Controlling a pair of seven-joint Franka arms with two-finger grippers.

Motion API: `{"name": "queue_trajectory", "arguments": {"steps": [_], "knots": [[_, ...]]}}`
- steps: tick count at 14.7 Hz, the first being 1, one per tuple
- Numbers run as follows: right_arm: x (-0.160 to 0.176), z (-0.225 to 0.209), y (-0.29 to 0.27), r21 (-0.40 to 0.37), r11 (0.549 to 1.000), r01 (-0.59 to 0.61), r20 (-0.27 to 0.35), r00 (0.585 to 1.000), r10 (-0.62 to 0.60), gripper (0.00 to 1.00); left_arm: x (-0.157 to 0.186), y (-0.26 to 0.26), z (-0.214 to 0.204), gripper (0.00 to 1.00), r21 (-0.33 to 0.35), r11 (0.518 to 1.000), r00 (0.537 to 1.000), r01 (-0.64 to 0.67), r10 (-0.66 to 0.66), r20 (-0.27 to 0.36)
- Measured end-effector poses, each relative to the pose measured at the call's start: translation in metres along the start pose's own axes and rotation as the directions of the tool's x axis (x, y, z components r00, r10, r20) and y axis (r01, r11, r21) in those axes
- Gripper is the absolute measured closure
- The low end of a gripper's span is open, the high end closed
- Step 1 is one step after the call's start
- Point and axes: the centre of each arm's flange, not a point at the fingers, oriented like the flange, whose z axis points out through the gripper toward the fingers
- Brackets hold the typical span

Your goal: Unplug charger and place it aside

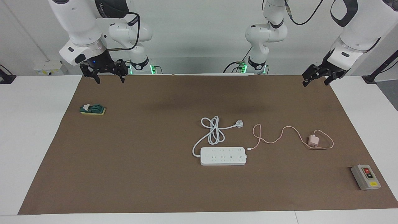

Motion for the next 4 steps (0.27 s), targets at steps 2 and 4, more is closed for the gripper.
{"name": "queue_trajectory", "arguments": {"steps": [2,4], "knots": [[0.0000,0.0000,-0.0001,0.000,1.000,0.000,0.000,1.000,0.000,0.00,0.0000,0.0006,0.0000,0.00,0.000,1.000,1.000,-0.002,0.002,0.000],[0.0000,0.0000,-0.0001,0.000,1.000,0.000,0.000,1.000,0.000,0.00,0.0000,0.0014,0.0000,0.00,0.000,1.000,1.000,-0.004,0.004,0.000]]}}
